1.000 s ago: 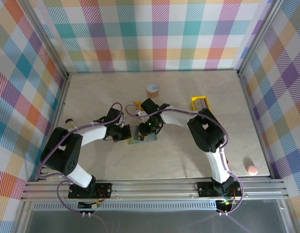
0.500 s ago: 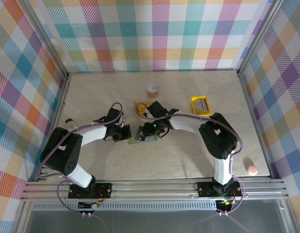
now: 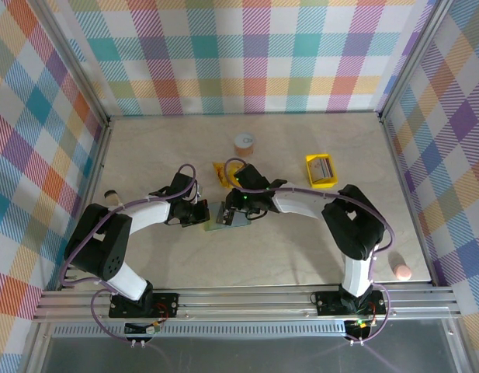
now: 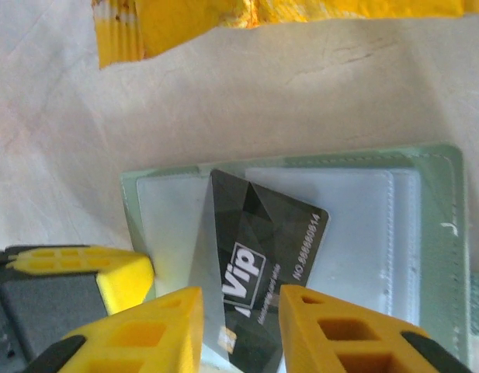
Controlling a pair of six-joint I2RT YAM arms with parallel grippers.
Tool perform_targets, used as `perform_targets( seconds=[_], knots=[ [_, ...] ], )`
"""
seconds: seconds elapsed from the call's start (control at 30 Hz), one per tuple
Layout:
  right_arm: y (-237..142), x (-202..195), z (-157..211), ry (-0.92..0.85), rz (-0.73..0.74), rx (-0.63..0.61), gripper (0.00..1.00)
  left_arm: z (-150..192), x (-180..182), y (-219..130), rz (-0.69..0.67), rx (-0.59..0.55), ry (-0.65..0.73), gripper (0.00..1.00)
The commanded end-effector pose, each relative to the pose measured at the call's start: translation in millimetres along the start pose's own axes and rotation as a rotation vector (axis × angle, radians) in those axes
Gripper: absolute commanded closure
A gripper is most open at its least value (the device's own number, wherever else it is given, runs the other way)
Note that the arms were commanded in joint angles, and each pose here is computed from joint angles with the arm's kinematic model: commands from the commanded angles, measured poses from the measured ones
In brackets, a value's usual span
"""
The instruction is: Put the credit cards into the card holder
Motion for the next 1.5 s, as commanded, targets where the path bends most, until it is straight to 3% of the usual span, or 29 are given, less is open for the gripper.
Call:
perform_targets(
  seconds=[0.0, 0.53, 0.8, 1.07, 1.47],
  knots=[
    [10.5, 7.9, -12.3, 0.012, 0.000, -0.029, 0.71, -0.5, 0.3, -3.1, 0.008, -0.001, 0.016, 1.00],
    [40.5, 2.6, -4.4, 0.033, 0.014, 0.043, 0.86, -0.2, 0.5, -1.0, 0.008, 0.006, 0.016, 1.00],
    [46.7, -4.3, 13.2, -0.063, 0.011, 0.113, 0.93, -0.5, 1.1, -2.2, 0.002, 0.003, 0.018, 1.00],
    [52.9, -7.0, 24.5, -0.228, -0.017, 0.161, 0.95, 0.2, 2.1, -0.4, 0.000, 0.007, 0.015, 1.00],
    [59.3, 17.5, 7.7, -0.268, -0.109, 0.137, 0.94, 0.0, 2.8, 0.6, -0.006, 0.012, 0.013, 1.00]
  ],
)
Point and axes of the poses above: each hand's point on the last joint's axis, 136 mm out from that joint toward the fingers, its own y axis out along the fingers, its own x axis along the line the jaws close on, z = x × y, the point moved 2 cm from there along -y, back along the fingers, and after that the axes turned 10 degrees about -y, right-handed, at the moved point
